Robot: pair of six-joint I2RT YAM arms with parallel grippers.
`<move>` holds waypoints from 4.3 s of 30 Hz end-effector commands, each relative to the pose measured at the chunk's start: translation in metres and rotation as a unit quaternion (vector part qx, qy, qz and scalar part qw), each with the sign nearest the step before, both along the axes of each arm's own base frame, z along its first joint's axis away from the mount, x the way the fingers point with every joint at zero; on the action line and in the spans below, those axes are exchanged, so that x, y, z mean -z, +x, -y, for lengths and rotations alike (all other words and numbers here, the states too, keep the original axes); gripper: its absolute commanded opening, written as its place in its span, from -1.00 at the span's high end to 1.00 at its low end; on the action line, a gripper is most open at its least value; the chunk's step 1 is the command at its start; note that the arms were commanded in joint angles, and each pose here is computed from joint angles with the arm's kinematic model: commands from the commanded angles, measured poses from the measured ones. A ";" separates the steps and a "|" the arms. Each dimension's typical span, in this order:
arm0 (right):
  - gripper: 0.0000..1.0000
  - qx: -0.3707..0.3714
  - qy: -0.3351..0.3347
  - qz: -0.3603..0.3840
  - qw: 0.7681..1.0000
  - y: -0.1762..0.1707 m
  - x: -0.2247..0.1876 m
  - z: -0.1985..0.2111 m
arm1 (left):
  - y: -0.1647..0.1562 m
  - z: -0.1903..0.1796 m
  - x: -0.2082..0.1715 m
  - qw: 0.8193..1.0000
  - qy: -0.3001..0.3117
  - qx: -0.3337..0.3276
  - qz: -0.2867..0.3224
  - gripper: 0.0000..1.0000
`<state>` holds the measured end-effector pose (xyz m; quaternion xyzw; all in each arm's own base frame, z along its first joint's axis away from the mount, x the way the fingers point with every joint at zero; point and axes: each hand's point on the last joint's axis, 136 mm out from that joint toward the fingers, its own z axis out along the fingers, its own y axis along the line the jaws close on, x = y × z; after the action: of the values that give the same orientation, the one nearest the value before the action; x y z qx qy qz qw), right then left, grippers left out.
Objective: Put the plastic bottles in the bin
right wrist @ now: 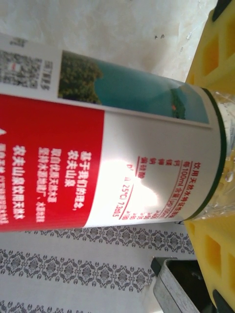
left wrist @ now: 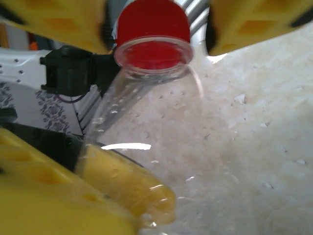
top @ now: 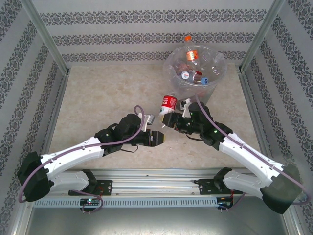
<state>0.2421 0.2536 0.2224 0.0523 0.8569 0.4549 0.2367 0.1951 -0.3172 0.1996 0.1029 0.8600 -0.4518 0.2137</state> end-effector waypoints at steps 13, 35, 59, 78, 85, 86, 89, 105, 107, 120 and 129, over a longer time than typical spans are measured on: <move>-0.01 -0.063 -0.043 0.123 0.990 -0.017 -0.103 0.037 | -0.009 -0.018 -0.079 0.988 -0.021 0.024 0.153 -1.00; -0.01 0.112 -0.008 0.058 0.992 0.146 -0.161 0.148 | 0.005 -0.027 -0.078 0.986 0.033 0.007 0.161 -1.00; -0.52 0.120 -0.083 -0.004 0.989 0.185 -0.130 0.170 | 0.009 -0.030 -0.067 0.988 0.038 -0.006 0.147 -1.00; -0.36 0.138 -0.138 0.019 0.981 0.163 -0.138 0.186 | 0.013 -0.036 -0.071 0.986 0.054 -0.011 0.159 -1.00; -0.53 0.119 -0.146 0.107 0.976 0.139 -0.161 0.182 | 0.024 -0.050 -0.085 0.975 0.095 -0.025 0.199 -1.00; -0.55 0.115 -0.148 0.118 0.975 0.134 -0.164 0.181 | 0.026 -0.052 -0.088 0.973 0.098 -0.028 0.207 -1.00; -0.72 0.100 -0.154 0.154 0.971 0.114 -0.172 0.177 | 0.032 -0.057 -0.097 0.968 0.106 -0.039 0.225 -1.00; -0.96 0.212 -0.269 0.262 0.902 0.029 -0.170 0.224 | 0.059 -0.104 -0.137 0.916 0.178 -0.136 0.333 -1.00; -0.97 0.222 -0.278 0.259 0.898 0.024 -0.164 0.229 | 0.061 -0.111 -0.138 0.905 0.197 -0.141 0.349 -1.00; -0.96 0.266 -0.338 0.268 0.862 0.027 -0.085 0.255 | 0.071 -0.167 -0.103 0.876 0.261 -0.217 0.342 -1.00; -0.96 0.293 -0.364 0.254 0.847 0.043 -0.029 0.266 | 0.095 -0.230 -0.065 0.860 0.305 -0.300 0.278 -1.00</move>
<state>0.2758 -0.0045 0.2465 0.0821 0.8389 0.0404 0.5365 0.2854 -0.1037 0.2671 0.0512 0.8501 -0.0383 0.5227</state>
